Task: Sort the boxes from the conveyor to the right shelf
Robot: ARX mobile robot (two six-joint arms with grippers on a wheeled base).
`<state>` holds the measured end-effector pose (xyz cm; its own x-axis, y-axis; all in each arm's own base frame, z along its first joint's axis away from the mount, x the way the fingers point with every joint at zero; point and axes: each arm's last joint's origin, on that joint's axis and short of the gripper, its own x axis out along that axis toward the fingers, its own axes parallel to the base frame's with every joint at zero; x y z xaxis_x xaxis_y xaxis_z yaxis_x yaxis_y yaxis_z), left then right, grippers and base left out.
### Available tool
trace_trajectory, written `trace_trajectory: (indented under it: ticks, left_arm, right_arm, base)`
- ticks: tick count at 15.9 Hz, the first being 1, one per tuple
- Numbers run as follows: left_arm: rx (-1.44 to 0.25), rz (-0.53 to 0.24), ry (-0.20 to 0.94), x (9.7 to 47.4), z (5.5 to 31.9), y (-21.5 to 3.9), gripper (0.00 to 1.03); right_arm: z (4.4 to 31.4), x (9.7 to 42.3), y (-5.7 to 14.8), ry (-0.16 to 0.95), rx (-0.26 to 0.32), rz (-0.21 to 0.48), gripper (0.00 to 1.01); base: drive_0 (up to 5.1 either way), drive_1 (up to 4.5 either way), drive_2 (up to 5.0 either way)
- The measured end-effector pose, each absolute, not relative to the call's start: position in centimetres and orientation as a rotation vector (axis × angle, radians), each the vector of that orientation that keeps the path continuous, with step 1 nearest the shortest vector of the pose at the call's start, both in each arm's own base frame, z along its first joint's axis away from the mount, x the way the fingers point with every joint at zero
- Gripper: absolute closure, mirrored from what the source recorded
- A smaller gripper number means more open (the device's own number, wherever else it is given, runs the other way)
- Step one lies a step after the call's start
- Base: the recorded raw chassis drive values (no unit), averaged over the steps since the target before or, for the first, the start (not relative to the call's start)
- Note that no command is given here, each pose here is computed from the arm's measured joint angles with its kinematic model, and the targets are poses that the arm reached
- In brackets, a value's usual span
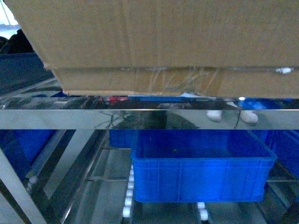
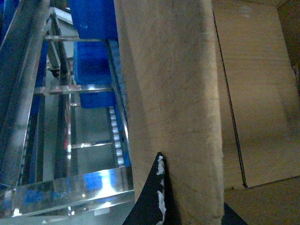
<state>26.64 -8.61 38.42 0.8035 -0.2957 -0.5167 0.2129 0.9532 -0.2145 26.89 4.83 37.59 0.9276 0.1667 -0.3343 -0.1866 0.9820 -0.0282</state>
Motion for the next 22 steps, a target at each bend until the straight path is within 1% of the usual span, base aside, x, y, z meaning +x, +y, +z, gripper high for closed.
trace_trajectory:
  ticks: [1, 5, 7, 14, 19, 22]
  left_arm:
    - [-0.152, -0.269, 0.561, 27.2, 38.8, -8.6, 0.99]
    - [-0.150, -0.265, 0.576, 29.5, 37.9, -9.2, 0.99]
    - [-0.153, -0.270, 0.578, 29.9, 37.6, -9.3, 0.99]
    - [-0.162, -0.273, 0.564, 30.0, 37.8, -9.3, 0.99]
    - [-0.163, -0.271, 0.576, 29.9, 37.6, -9.4, 0.99]
    - [-0.163, -0.269, 0.577, 30.2, 37.4, -9.4, 0.99]
  right_arm:
    - [38.0, 27.7, 5.0, 0.320, -0.055, 0.180, 0.97]
    - [37.1, 30.0, 5.3, 0.338, -0.067, 0.170, 0.97]
    - [37.1, 30.2, 5.3, 0.334, -0.073, 0.158, 0.97]
    - [37.3, 30.2, 5.5, 0.321, -0.073, 0.158, 0.97]
    - [37.1, 30.3, 5.5, 0.335, -0.073, 0.157, 0.97]
    - [37.1, 30.4, 5.5, 0.334, -0.074, 0.157, 0.97]
  base:
    - [0.0, 0.00, 0.0]
    - [0.0, 0.00, 0.0]
    - [0.0, 0.00, 0.0]
    - [0.0, 0.00, 0.0]
    - [0.1, 4.40, -4.3]
    - [0.0, 0.93, -0.9]
